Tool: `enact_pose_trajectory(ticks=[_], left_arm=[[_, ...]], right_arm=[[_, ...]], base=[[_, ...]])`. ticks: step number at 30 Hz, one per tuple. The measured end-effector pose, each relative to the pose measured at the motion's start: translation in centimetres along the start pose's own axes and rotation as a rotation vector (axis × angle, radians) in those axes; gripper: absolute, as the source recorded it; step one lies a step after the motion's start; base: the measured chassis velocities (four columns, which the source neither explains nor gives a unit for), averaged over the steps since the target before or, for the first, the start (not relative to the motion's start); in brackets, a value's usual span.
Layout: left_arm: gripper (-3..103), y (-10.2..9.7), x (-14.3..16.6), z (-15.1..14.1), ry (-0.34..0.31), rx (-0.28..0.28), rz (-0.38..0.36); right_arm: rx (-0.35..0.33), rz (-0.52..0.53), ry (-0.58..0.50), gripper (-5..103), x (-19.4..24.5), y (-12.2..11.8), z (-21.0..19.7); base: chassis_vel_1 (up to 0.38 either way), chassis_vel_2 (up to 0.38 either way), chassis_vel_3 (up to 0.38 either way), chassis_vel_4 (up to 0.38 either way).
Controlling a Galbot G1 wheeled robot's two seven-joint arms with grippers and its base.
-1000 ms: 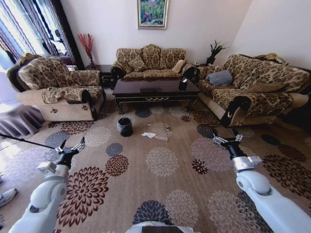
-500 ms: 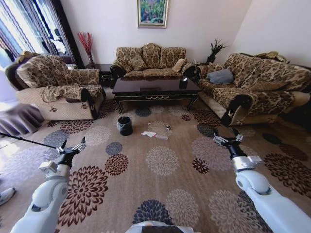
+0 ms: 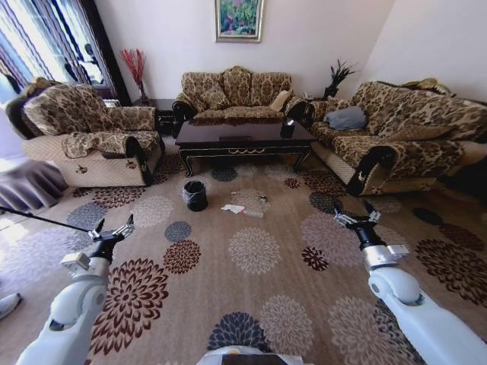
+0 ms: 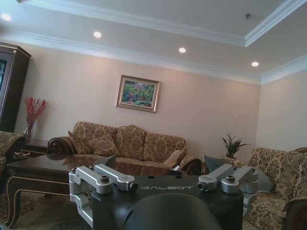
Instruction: Move to the front of the table and pick up the trash from the floor, then place it into the trash bin.
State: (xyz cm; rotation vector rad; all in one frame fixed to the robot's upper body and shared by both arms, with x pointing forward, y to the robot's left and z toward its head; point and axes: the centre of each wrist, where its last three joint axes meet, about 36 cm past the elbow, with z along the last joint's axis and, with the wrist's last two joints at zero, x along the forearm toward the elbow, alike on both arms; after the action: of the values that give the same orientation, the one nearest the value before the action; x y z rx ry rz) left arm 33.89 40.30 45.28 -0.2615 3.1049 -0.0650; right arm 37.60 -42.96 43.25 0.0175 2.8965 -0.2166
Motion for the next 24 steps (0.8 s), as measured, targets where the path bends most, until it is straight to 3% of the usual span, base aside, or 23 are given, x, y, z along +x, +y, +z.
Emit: enact_pose_trajectory(ticks=[24], left_arm=[[100,0.02,0.32,0.00,-0.002,-0.004,0.000]], right_arm=[[-0.007,0.004,0.000,100,0.22,0.21,0.20]], base=[[0.000,0.000,0.000,0.000]])
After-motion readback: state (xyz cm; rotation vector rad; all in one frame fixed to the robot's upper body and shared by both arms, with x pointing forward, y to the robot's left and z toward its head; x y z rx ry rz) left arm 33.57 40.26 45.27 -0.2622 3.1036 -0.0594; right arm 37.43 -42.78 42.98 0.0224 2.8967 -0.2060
